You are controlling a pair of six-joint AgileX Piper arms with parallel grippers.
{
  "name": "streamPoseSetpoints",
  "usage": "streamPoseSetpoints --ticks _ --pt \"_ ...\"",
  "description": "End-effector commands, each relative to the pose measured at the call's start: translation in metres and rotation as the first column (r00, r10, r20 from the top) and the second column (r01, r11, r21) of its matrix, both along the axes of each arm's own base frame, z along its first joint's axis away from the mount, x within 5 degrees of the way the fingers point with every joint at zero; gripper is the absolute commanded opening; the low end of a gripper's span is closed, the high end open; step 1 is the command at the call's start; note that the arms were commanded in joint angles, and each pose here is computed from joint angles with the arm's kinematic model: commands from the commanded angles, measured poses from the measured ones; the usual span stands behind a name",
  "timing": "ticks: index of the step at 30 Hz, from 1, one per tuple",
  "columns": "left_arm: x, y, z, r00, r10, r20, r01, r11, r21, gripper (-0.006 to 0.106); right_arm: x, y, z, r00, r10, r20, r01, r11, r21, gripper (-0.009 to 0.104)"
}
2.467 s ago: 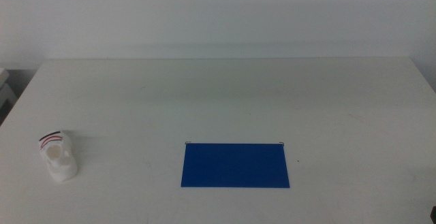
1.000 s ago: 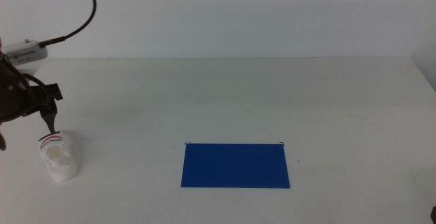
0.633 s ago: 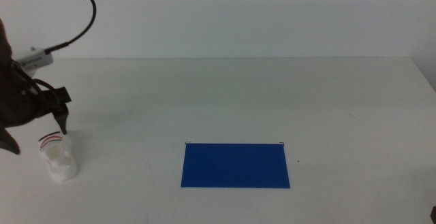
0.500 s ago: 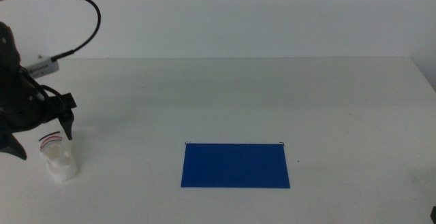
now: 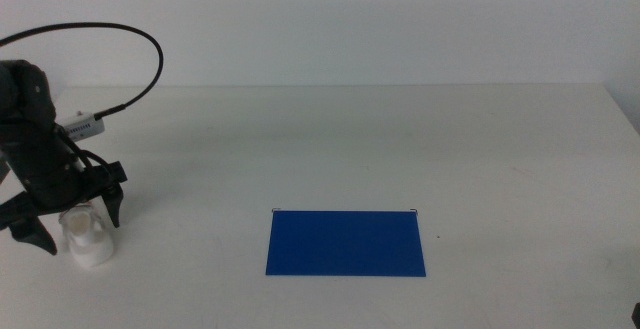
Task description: Use one arm to grab the shoe from the table and place it on the mat.
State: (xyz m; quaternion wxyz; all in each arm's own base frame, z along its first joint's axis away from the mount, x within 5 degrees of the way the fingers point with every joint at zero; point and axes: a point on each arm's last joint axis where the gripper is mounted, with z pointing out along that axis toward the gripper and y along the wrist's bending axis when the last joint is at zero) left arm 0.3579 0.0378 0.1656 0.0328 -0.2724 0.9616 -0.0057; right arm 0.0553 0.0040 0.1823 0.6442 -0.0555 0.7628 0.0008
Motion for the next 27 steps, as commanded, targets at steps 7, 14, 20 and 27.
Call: streamPoseSetpoints --ticks 7,14,20,27 --pt "0.006 -0.004 0.017 0.997 -0.017 0.073 0.019 0.999 -0.03 0.071 0.001 0.0 0.005 0.998 0.005 0.065 -0.004 1.0 -0.016 0.078" --pt "0.005 -0.006 0.018 0.998 -0.011 0.059 0.014 0.999 -0.05 0.022 0.001 0.0 0.005 0.998 0.005 0.065 -0.004 1.0 -0.016 0.078" --pt "-0.001 -0.009 0.032 0.998 -0.001 0.067 0.006 0.997 -0.072 -0.001 0.001 0.0 0.005 0.998 0.005 0.065 -0.004 1.0 -0.016 0.078" --pt "-0.009 -0.03 0.055 0.996 0.014 0.089 -0.014 1.0 -0.006 -0.001 0.001 0.0 0.005 0.998 0.005 0.065 -0.004 1.0 -0.016 0.078"
